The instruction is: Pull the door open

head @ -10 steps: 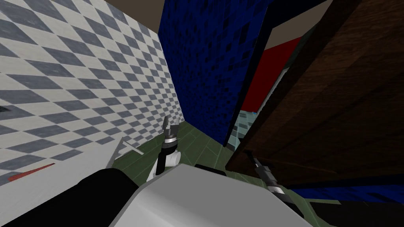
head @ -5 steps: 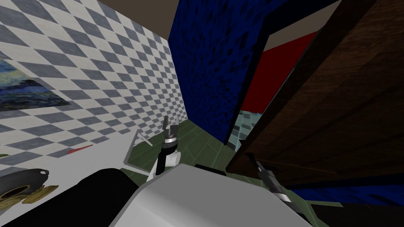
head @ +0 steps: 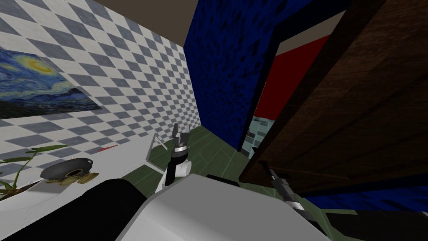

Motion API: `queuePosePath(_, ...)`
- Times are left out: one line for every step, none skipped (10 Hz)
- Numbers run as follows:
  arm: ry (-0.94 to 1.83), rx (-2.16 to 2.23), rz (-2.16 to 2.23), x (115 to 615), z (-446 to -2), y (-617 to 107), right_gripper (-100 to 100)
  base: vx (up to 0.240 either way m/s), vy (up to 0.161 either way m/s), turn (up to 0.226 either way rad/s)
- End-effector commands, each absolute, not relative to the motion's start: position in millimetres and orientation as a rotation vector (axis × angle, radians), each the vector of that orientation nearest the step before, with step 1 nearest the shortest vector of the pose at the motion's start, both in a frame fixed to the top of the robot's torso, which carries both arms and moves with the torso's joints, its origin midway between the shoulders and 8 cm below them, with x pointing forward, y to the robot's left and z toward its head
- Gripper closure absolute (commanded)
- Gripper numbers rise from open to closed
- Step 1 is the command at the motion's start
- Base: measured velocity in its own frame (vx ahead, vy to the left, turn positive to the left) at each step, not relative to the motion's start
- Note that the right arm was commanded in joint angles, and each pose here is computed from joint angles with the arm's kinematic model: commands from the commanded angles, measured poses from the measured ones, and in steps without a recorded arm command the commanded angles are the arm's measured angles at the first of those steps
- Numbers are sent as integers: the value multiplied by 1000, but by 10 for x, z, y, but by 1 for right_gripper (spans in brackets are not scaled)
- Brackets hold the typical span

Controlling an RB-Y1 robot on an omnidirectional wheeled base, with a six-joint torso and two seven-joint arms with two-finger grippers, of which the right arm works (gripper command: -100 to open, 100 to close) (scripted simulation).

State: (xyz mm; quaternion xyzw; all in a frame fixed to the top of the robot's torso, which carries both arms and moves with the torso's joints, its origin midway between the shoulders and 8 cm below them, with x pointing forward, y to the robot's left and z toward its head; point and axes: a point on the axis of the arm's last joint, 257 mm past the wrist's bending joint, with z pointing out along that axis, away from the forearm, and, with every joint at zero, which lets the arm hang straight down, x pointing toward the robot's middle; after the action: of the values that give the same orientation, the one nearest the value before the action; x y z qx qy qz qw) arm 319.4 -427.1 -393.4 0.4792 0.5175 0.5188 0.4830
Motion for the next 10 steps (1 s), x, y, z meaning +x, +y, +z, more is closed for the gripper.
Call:
queuePosePath(1270, 1173, 1271, 3202, -3964, -4193, 100, -146, -24, 2)
queuePosePath(1270, 1172, 1271, 3225, -3966, -4172, 100, -96, -29, -3)
queuePosePath(1271, 1172, 1272, 3249, -3968, -4151, 100, -89, -34, 28)
queuePosePath(1271, 1172, 1272, 3249, -3968, -4151, 100, -51, -25, 20)
queuePosePath(1272, 1171, 1273, 3273, -3970, -4129, 100, -42, -13, 11)
queuePosePath(1275, 1168, 1275, 3351, -3974, -4056, 100, -122, -28, 80)
queuePosePath(1277, 1167, 1277, 3405, -3976, -4004, 100, -195, -67, 104)
queuePosePath(1279, 1165, 1279, 3461, -3977, -3949, 100, -215, -111, 77)
queuePosePath(1281, 1163, 1281, 3517, -3977, -3893, 100, -243, -96, 85)
queuePosePath(1284, 1161, 1284, 3572, -3975, -3836, 100, -225, -63, 69)
